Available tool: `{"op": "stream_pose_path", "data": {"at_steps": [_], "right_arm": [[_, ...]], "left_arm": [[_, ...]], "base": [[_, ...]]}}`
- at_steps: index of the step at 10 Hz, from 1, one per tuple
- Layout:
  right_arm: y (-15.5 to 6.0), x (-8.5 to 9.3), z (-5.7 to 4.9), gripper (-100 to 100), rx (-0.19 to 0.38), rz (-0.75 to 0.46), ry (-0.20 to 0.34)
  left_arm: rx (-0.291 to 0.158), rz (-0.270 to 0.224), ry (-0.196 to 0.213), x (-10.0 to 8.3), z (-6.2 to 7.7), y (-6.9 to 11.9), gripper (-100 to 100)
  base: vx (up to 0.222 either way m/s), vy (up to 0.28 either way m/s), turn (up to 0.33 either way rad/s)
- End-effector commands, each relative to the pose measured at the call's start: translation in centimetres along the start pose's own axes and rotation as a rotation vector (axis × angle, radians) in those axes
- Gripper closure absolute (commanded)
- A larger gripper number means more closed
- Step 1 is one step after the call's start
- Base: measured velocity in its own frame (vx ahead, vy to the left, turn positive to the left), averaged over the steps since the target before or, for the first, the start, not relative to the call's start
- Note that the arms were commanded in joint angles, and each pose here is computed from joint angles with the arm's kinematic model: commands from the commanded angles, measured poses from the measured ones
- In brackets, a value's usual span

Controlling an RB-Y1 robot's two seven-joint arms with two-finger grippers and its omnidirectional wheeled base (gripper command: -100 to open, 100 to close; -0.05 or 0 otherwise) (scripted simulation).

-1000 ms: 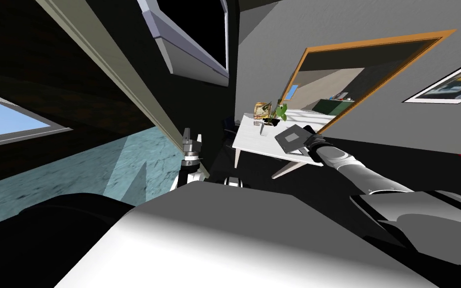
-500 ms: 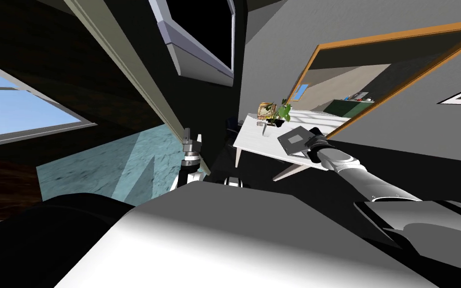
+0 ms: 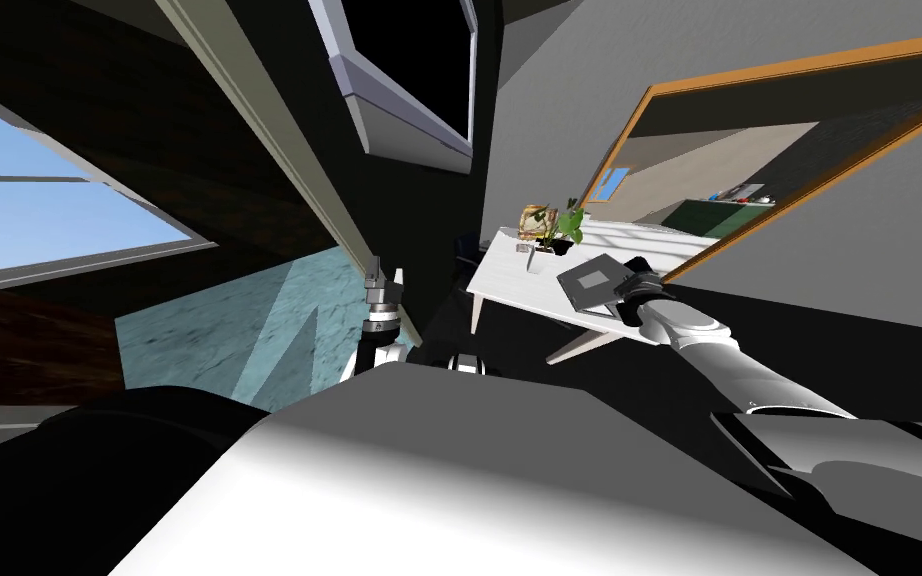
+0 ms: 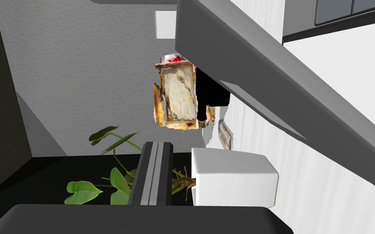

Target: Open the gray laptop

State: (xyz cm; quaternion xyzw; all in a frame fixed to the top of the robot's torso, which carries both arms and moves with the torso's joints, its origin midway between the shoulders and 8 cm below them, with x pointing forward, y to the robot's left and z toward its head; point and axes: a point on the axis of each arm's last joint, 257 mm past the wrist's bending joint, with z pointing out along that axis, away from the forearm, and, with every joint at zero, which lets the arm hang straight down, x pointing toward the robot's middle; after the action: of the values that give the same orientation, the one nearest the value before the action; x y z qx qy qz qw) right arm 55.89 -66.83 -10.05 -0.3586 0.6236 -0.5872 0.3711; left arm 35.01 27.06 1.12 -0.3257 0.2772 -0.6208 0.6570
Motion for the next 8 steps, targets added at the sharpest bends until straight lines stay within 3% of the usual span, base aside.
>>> {"op": "stream_pose_path", "data": {"at_steps": [1,2,4,5,6,8], "right_arm": [[-0.2,1.4,-0.8,100,0.018,0.024,0.045],[-0.2,1.6,-1.1,100,0.019,0.035,0.049],[0.1,1.7,-1.1,100,0.006,0.029,0.054],[-0.1,3.1,-2.0,100,0.023,0.057,0.097],[-0.2,3.4,-2.3,100,0.023,0.065,0.102],[0.2,3.6,-2.3,100,0.005,0.064,0.108]], "left_arm": [[0.0,0.0,0.0,0.0,0.0,0.0,0],[0.0,0.0,0.0,0.0,0.0,0.0,0],[0.0,0.0,0.0,0.0,0.0,0.0,0],[0.0,0.0,0.0,0.0,0.0,0.0,0],[0.0,0.0,0.0,0.0,0.0,0.0,0],[0.0,0.0,0.0,0.0,0.0,0.0,0]], "base": [[-0.031,-0.073,0.369],[-0.056,-0.096,0.179],[-0.026,-0.027,-0.059],[-0.045,-0.07,0.319],[-0.057,-0.091,0.209],[-0.02,-0.023,-0.033]]}}
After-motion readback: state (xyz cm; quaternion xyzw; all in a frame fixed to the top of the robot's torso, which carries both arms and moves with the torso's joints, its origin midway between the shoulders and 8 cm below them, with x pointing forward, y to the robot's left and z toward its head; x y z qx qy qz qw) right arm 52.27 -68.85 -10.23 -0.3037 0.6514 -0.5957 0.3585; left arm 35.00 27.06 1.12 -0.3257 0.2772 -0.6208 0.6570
